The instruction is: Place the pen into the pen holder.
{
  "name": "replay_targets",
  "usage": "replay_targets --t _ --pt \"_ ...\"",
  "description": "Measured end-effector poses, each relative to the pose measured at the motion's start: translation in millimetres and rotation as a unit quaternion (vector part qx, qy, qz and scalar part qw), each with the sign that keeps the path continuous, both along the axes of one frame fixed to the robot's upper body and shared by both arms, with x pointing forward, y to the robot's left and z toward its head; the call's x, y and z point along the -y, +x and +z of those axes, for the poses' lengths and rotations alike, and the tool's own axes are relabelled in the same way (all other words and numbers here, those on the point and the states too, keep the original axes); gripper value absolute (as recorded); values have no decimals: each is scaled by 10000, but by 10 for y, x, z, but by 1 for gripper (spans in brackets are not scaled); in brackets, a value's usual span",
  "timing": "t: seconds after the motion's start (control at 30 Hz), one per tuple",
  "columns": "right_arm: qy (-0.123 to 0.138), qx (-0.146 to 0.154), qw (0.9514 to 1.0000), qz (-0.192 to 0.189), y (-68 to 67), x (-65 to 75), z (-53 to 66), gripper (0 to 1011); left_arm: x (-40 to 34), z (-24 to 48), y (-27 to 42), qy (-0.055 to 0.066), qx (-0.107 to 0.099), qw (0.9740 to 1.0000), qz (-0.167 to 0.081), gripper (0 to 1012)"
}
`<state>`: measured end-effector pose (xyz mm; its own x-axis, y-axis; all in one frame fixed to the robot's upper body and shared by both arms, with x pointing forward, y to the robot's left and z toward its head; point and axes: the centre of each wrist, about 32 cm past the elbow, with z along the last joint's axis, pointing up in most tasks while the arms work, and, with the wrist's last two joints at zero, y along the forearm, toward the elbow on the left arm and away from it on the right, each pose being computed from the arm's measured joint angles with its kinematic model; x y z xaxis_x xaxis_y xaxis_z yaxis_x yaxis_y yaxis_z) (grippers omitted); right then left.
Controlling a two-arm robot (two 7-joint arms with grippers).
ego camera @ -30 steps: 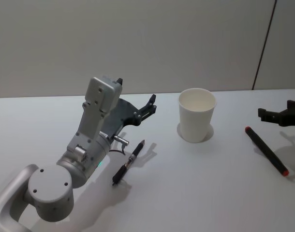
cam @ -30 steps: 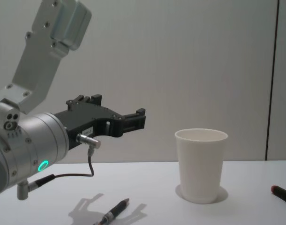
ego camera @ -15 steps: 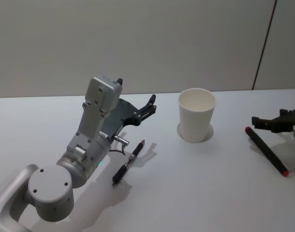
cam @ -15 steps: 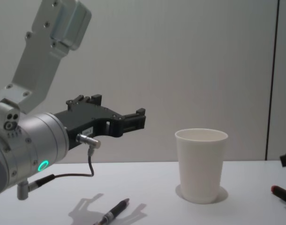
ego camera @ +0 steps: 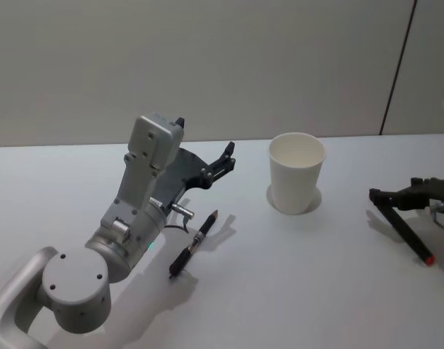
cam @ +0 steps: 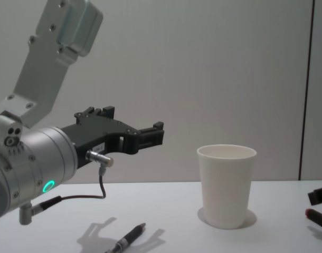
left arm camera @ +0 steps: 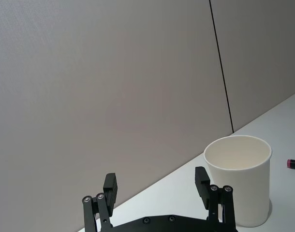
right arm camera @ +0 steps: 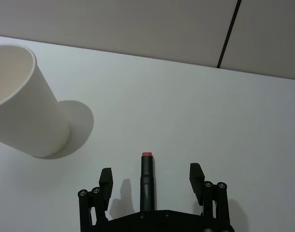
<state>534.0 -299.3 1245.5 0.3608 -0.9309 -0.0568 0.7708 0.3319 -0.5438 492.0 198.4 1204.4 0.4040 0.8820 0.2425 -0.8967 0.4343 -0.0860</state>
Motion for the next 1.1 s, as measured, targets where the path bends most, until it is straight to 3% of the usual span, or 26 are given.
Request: replay_targets --t 1.1 --pt "9 -306 9995 -47 -86 -83 -200 1001 0 0 0 0 0 10000 0 1001"
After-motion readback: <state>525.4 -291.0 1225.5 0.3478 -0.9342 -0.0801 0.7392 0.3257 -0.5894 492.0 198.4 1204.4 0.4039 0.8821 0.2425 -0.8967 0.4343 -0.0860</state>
